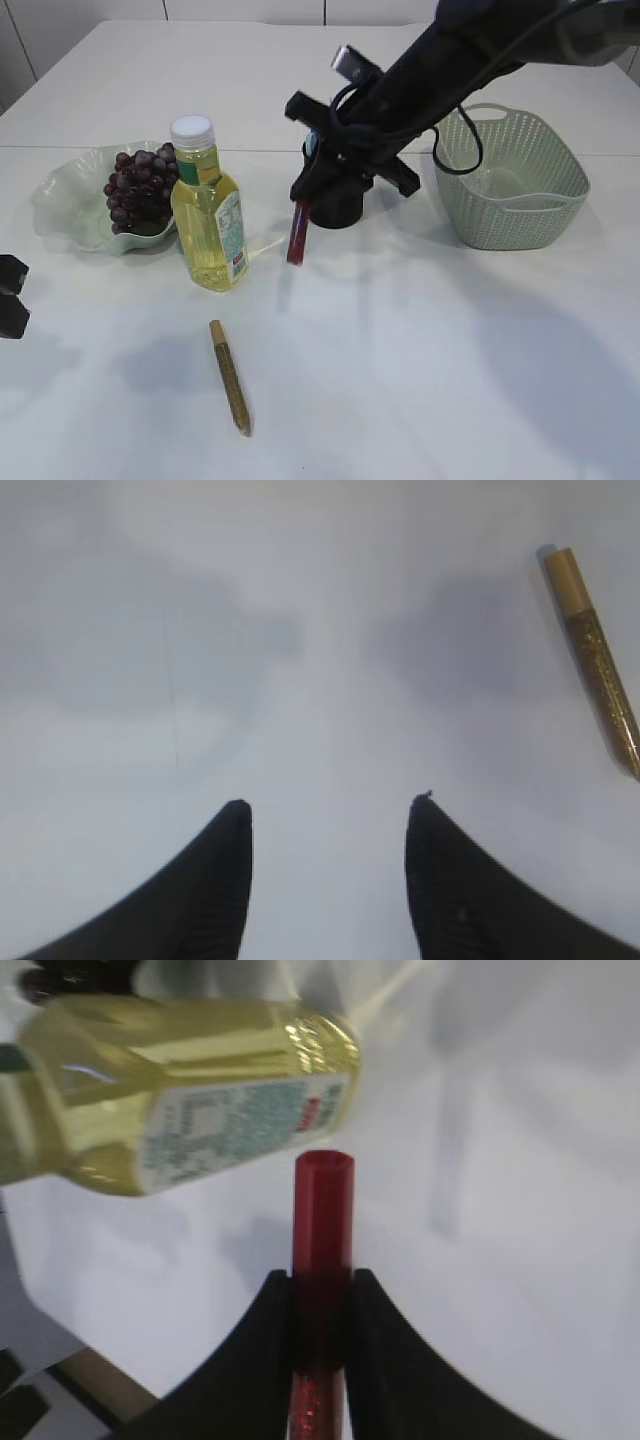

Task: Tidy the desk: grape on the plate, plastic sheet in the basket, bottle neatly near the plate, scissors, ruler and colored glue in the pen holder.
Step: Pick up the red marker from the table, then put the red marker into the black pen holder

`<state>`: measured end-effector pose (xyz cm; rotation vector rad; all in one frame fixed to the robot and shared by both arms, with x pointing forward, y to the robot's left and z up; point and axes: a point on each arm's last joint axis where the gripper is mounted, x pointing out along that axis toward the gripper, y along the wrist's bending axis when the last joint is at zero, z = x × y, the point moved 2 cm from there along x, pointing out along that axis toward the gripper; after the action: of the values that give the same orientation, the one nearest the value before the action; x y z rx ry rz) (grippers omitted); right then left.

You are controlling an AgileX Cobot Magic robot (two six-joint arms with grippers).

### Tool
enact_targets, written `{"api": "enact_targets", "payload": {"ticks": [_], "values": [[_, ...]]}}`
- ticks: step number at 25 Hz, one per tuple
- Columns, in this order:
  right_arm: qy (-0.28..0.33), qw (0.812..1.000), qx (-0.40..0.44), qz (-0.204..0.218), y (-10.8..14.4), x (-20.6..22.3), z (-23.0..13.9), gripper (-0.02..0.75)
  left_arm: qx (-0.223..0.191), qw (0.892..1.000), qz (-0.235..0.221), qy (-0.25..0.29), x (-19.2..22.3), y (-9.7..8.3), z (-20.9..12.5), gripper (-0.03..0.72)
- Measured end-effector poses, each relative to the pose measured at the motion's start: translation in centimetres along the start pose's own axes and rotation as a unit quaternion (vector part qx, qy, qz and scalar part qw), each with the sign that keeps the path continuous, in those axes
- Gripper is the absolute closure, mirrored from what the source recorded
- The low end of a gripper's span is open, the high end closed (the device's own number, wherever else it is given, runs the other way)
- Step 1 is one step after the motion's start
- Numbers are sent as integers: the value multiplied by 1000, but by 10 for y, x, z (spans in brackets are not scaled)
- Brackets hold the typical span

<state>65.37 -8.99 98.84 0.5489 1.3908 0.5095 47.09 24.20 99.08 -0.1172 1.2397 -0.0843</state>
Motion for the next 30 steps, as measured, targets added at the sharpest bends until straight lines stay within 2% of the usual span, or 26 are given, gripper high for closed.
{"api": "enact_targets", "payload": {"ticks": [5, 8, 13, 19, 26, 30], "values": [[-59, 988, -72, 124, -6, -42, 26, 602, 0, 1000, 1, 3, 0, 0, -1, 327], [-108, 974, -123, 154, -15, -60, 40, 602, 0, 1000, 1, 3, 0, 0, -1, 327], [-188, 944, -236, 132, -22, -70, 55, 602, 0, 1000, 1, 3, 0, 0, -1, 327], [-281, 889, -329, 151, -16, -71, 71, 603, -2, 1000, -2, 4, 0, 0, -1, 328], [-368, 838, -396, 71, -24, -75, 90, 603, -5, 1000, -3, 9, 0, -1, -2, 338], [-398, 823, -400, 64, -26, -75, 97, 603, -10, 1000, -8, 11, 0, -2, -2, 347]]}}
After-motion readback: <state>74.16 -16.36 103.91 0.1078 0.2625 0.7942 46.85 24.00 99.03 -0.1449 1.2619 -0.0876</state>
